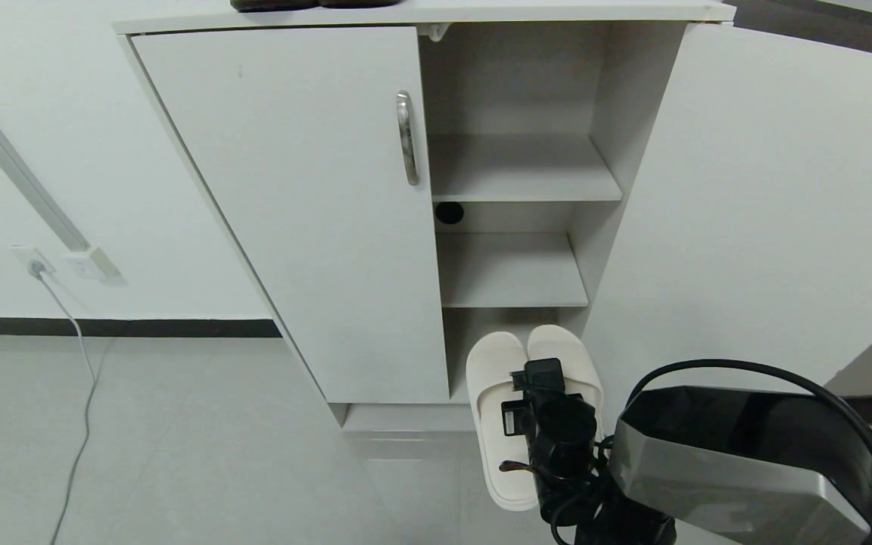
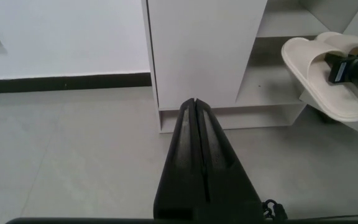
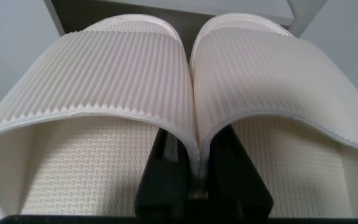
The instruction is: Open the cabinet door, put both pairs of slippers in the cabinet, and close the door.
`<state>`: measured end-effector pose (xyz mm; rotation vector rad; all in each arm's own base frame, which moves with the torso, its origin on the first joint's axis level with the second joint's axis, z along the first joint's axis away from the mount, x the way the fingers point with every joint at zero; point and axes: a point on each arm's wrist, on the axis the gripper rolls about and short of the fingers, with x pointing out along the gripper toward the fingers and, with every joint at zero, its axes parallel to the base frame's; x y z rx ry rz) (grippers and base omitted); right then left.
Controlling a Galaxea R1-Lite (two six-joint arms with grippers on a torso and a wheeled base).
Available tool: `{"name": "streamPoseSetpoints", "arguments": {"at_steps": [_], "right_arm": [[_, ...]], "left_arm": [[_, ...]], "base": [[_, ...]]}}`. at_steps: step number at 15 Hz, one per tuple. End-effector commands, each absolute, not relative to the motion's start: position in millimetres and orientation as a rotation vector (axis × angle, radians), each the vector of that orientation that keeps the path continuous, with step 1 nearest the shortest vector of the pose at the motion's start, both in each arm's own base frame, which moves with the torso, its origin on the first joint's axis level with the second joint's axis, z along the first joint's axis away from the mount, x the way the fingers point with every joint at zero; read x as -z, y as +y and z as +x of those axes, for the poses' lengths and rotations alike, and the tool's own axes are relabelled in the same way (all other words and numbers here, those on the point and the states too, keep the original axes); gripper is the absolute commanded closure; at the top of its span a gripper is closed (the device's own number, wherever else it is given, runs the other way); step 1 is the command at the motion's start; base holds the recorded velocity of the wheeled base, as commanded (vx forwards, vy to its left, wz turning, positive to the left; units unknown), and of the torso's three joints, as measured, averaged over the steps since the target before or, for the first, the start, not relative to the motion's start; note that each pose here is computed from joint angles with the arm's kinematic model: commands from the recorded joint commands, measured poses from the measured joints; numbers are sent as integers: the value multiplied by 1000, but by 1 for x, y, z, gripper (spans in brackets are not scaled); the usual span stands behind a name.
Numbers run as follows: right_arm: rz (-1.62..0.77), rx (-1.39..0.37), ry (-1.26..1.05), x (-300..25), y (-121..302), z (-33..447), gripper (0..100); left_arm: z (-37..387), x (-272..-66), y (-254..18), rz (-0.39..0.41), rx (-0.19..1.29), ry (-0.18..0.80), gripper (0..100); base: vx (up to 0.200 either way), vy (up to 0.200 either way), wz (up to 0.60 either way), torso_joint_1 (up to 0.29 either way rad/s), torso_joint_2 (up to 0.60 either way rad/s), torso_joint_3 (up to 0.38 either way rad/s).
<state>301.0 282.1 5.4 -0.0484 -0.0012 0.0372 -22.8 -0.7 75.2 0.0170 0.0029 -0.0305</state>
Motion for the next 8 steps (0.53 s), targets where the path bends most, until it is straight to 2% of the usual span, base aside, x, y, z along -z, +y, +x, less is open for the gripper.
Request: {"name": "streamPoseSetpoints", "arguments": {"at_steps": [1, 7, 8], "right_arm": [[-50, -37, 0, -4, 282, 301, 100], [-22, -36, -17, -14, 282, 301, 100], [-21, -35, -18, -15, 282, 301, 100]], "left_arm": [[-23, -75, -1, 17, 29, 4, 100], [-23, -75, -1, 15, 31, 3, 100], [-23, -75, -1, 15, 31, 4, 100]], "base": [[0, 0, 0, 0, 0, 0], [0, 0, 0, 0, 0, 0], [200, 0, 0, 2, -2, 2]]}}
